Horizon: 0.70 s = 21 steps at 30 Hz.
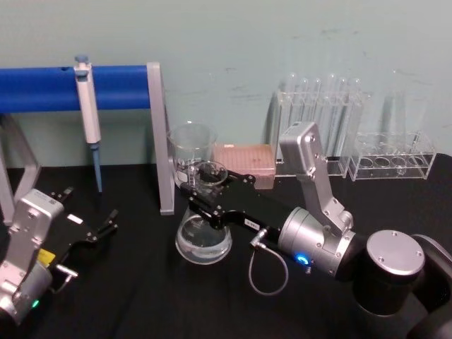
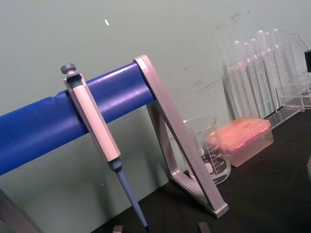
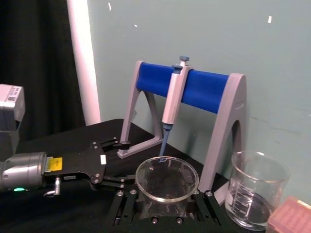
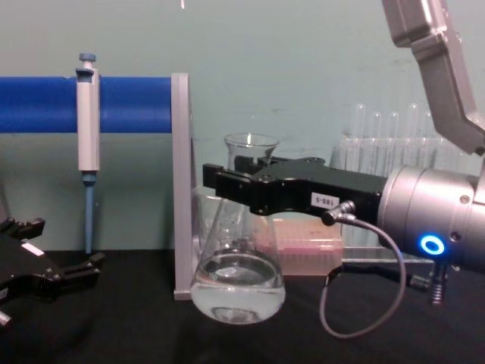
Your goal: Grasp the erlenmeyer flask with one hand, shake it three times, then place it back.
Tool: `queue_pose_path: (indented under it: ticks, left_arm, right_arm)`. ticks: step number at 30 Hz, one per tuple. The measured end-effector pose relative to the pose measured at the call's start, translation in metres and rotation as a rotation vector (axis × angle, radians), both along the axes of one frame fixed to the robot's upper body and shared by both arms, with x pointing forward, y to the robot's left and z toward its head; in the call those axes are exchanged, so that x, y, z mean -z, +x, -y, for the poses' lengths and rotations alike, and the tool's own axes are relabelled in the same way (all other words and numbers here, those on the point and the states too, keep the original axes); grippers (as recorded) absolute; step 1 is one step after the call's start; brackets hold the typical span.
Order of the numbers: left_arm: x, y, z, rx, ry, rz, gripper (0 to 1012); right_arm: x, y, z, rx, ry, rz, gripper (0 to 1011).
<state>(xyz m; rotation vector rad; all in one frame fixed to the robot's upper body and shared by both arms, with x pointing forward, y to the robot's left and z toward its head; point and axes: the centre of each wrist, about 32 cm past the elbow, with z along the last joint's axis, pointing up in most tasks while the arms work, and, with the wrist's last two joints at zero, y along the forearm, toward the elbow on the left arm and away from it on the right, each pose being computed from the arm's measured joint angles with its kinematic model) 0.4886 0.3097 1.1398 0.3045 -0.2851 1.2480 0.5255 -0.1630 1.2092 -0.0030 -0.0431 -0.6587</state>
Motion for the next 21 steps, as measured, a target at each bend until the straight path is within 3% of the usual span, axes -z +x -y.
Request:
queue_pose_path:
  ticks: [9,21]
  left_arm:
    - [0.0000,0.0000,0.0000,0.000,0.000,0.000,1001]
    - [0.0000,0.0000,0.0000,0.000,0.000,0.000,1001]
  right_arm:
    - [0.000,-0.001,0.000,-0.002,0.002,0.003,453]
    - [-0.001,-0.002,0.018,0.111,0.001,0.018,452]
